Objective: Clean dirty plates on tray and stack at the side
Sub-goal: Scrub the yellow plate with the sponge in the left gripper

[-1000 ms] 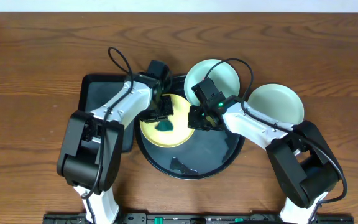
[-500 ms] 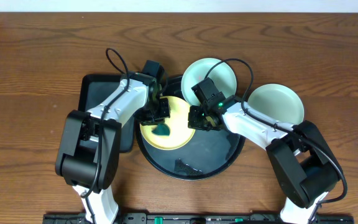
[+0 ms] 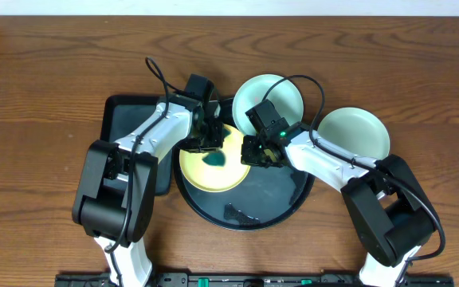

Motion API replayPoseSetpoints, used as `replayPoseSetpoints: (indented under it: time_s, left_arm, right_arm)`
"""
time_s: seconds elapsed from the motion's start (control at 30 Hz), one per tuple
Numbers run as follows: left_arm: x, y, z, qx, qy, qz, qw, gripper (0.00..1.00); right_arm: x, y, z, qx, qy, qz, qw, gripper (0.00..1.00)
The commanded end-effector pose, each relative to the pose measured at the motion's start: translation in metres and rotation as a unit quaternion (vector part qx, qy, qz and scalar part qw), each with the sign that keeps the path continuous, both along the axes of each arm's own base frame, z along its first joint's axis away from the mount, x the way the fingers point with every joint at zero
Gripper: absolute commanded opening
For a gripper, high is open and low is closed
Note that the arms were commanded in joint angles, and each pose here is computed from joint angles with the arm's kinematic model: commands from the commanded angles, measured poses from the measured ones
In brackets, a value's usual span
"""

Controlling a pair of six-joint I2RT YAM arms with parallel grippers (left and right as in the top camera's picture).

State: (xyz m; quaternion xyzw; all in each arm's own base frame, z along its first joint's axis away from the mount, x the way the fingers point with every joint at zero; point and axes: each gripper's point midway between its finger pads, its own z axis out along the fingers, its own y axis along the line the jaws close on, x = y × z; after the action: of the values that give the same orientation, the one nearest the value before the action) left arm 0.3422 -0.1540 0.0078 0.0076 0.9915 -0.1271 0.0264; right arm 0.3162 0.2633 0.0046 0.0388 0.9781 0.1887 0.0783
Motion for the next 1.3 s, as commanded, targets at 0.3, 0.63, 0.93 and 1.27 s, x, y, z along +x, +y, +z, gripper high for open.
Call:
replayPoseSetpoints:
  time_s: [0.3, 0.63, 0.93, 1.27]
  left_arm:
    - [-0.033, 0.060, -0.012, 0.160, 0.069, 0.125, 0.977, 0.07]
    - [-0.063, -0.010, 0.003, -0.056, 0.120, -0.076, 0.988, 0.07]
    - [-0.028, -0.019, 0.001, -0.066, 0.042, -0.086, 0.993, 0.07]
    - [0.004, 0.046, -0.007, 0.125, -0.009, 0.073, 0.989, 0.07]
  right_arm:
    - [-0.001, -0.001, -0.006, -0.011, 0.004, 0.001, 1.000, 0.01]
    - [-0.001, -0.001, -0.006, -0.011, 0.002, 0.005, 1.000, 0.01]
    - [-0.001, -0.001, -0.006, -0.011, 0.002, 0.005, 1.000, 0.01]
    - [-0.001, -0.001, -0.006, -0.011, 0.002, 0.005, 1.000, 0.01]
